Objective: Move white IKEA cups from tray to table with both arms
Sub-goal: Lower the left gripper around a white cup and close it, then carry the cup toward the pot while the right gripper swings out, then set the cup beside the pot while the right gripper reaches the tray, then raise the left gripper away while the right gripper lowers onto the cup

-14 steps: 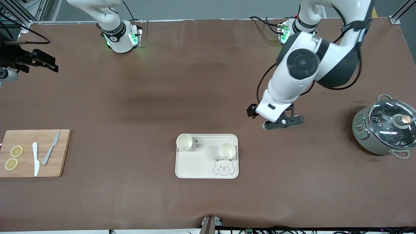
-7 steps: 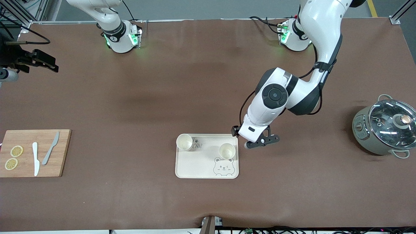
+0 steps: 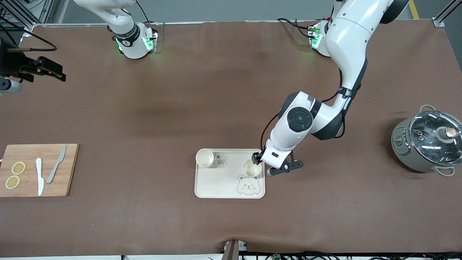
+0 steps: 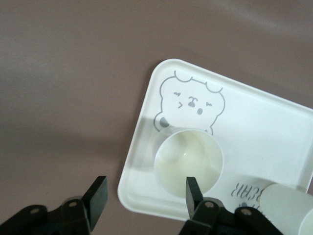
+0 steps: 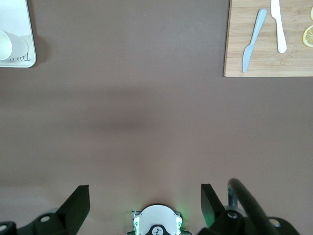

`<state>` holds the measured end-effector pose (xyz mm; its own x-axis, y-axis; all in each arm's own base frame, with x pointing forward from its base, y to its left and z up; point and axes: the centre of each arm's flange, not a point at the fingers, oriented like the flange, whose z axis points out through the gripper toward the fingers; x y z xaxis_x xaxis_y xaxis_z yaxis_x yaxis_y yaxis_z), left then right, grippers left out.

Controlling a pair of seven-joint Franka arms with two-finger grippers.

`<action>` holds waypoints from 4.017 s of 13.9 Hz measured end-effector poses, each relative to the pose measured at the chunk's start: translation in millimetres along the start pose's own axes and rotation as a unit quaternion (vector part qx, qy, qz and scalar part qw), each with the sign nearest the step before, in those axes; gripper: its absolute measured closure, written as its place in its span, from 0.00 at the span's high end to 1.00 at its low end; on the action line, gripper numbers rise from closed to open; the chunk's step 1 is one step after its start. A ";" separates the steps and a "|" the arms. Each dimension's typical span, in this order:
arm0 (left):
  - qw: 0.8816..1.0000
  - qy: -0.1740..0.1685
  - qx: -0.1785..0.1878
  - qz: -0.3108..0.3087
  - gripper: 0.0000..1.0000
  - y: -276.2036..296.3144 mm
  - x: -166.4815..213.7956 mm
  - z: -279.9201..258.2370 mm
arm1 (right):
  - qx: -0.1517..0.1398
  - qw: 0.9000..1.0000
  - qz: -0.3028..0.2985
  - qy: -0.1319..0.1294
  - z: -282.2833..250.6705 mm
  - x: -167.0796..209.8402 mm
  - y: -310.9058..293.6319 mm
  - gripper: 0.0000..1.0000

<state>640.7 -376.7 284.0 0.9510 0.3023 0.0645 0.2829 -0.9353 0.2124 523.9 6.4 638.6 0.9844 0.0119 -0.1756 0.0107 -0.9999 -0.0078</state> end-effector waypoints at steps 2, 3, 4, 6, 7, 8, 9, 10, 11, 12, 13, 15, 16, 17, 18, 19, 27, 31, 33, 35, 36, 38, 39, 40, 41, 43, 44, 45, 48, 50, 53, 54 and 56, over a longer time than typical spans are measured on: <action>1.000 0.001 -0.008 -0.005 0.71 4.1 -2.4 18.9 | 0.000 1.000 0.000 -0.002 1.5 1.3 0.0 1.00; 1.000 -0.002 -0.008 -0.004 0.65 7.3 -7.6 29.5 | 0.000 1.000 0.000 -0.002 1.8 1.5 0.0 1.00; 1.000 -0.005 -0.007 -0.001 0.55 10.5 -13.6 38.7 | 0.000 1.000 0.000 -0.003 2.6 2.1 -0.1 1.00; 1.000 -0.007 -0.007 0.003 0.48 14.8 -19.7 45.7 | 0.000 1.000 -0.001 -0.008 7.9 6.5 -1.0 1.00; 1.000 -0.006 -0.008 0.003 0.38 15.3 -18.9 44.6 | 0.000 1.000 -0.001 -0.012 11.2 9.2 -0.6 1.00; 1.000 -0.005 -0.009 0.003 0.25 16.1 -18.0 43.2 | 0.000 1.000 0.000 -0.015 14.0 11.6 -0.1 1.00; 1.000 -0.005 -0.009 0.003 0.15 17.0 -17.7 41.6 | 0.001 1.000 0.000 -0.017 16.4 13.7 0.6 1.00; 1.000 -0.008 -0.006 0.003 0.04 17.7 -17.8 39.6 | 0.001 1.000 0.001 -0.020 19.2 16.0 1.6 1.00; 1.000 -0.012 0.000 0.004 0.03 18.1 -18.0 36.4 | 0.001 1.000 0.002 -0.024 23.8 19.6 2.9 1.00; 1.000 -0.015 0.005 0.004 0.03 18.4 -16.8 30.7 | 0.001 1.000 0.004 -0.031 30.4 24.5 4.5 1.00; 1.000 -0.017 0.010 0.003 0.03 18.3 -13.6 19.5 | 0.002 0.999 0.006 -0.039 38.4 30.5 7.6 1.00; 1.000 -0.016 0.021 -0.002 0.03 13.2 0.1 -17.1 | 0.004 0.998 0.017 -0.054 54.7 41.8 20.2 1.00; 1.000 -0.015 0.026 -0.004 0.03 6.0 10.1 -39.5 | 0.006 0.998 0.023 -0.066 65.7 48.3 27.4 1.00; 0.999 -0.015 0.034 -0.005 0.03 -5.2 21.3 -60.9 | 0.007 0.996 0.027 -0.079 79.2 56.2 33.0 1.00; 0.999 -0.020 0.045 -0.004 0.03 -21.3 33.9 -79.4 | 0.009 0.995 0.030 -0.090 92.4 64.2 37.0 1.00; 0.998 -0.029 0.059 -0.002 0.03 -42.6 47.6 -94.1 | 0.009 0.994 0.033 -0.099 105.4 72.1 41.0 1.00; 0.985 -0.117 0.127 -0.024 0.03 -231.2 97.2 -87.3 | 0.052 0.992 0.028 -0.113 196.4 151.7 31.4 1.00; 0.980 -0.139 0.137 -0.027 0.03 -281.8 72.3 -61.1 | 0.092 0.985 0.113 -0.088 221.6 168.1 -14.5 1.00; 0.979 -0.149 0.138 -0.036 0.03 -309.2 63.2 -47.9 | 0.079 0.977 0.184 -0.070 235.5 172.9 -83.1 1.00; 0.978 -0.153 0.137 -0.039 0.03 -326.7 57.2 -35.4 | 0.071 0.968 0.234 -0.046 251.6 174.4 -157.1 1.00; 0.978 -0.152 0.136 -0.040 0.03 -330.5 53.8 -29.6 | 0.072 0.964 0.252 -0.034 263.7 175.6 -184.7 1.00; 0.979 -0.151 0.134 -0.041 0.03 -331.8 51.2 -26.6 | 0.080 0.953 0.293 -0.009 293.4 181.5 -226.2 1.00; 0.979 -0.151 0.134 -0.040 0.09 -331.4 51.0 -26.5 | 0.087 0.944 0.319 0.005 308.4 185.1 -243.0 1.00; 0.979 -0.151 0.134 -0.040 0.17 -331.4 50.4 -25.4 | 0.096 0.935 0.340 0.019 321.3 188.2 -257.9 1.00; 0.979 -0.150 0.134 -0.040 0.26 -331.8 50.6 -25.2 | 0.105 0.929 0.353 0.031 331.6 189.8 -271.3 1.00; 0.980 -0.143 0.131 -0.043 0.48 -333.3 54.7 -30.2 | 0.115 0.924 0.363 0.043 341.3 188.9 -289.9 1.00; 0.982 -0.135 0.128 -0.044 0.56 -332.4 58.4 -37.6 | 0.116 0.923 0.363 0.045 341.1 188.0 -293.5 1.00; 0.983 -0.123 0.125 -0.043 0.65 -329.8 63.1 -49.4 | 0.118 0.923 0.362 0.046 339.3 188.1 -294.9 1.00; 0.988 -0.088 0.118 -0.041 0.96 -316.3 77.4 -103.6 | 0.117 0.924 0.361 0.045 339.9 187.3 -296.9 1.00; 0.988 -0.087 0.122 -0.039 1.00 -306.9 86.5 -145.1 | 0.111 0.926 0.358 0.040 348.3 184.6 -302.2 0.96; 0.990 -0.078 0.116 0.004 1.00 -298.0 105.9 -201.7 | 0.111 0.929 0.351 0.042 369.2 180.1 -322.0 0.63; 0.991 -0.073 0.112 0.020 1.00 -300.4 113.8 -219.4 | 0.111 0.929 0.351 0.042 371.6 179.3 -325.1 0.50; 0.991 -0.066 0.107 0.046 1.00 -309.5 125.8 -252.4 | 0.111 0.929 0.351 0.043 371.3 179.8 -324.9 0.31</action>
<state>641.4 -2.8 472.5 0.9779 0.2011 -0.0568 0.2014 -0.9795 -0.0012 632.1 335.5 244.0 0.7456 -0.6526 -0.1348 -0.6661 -0.7354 -0.1246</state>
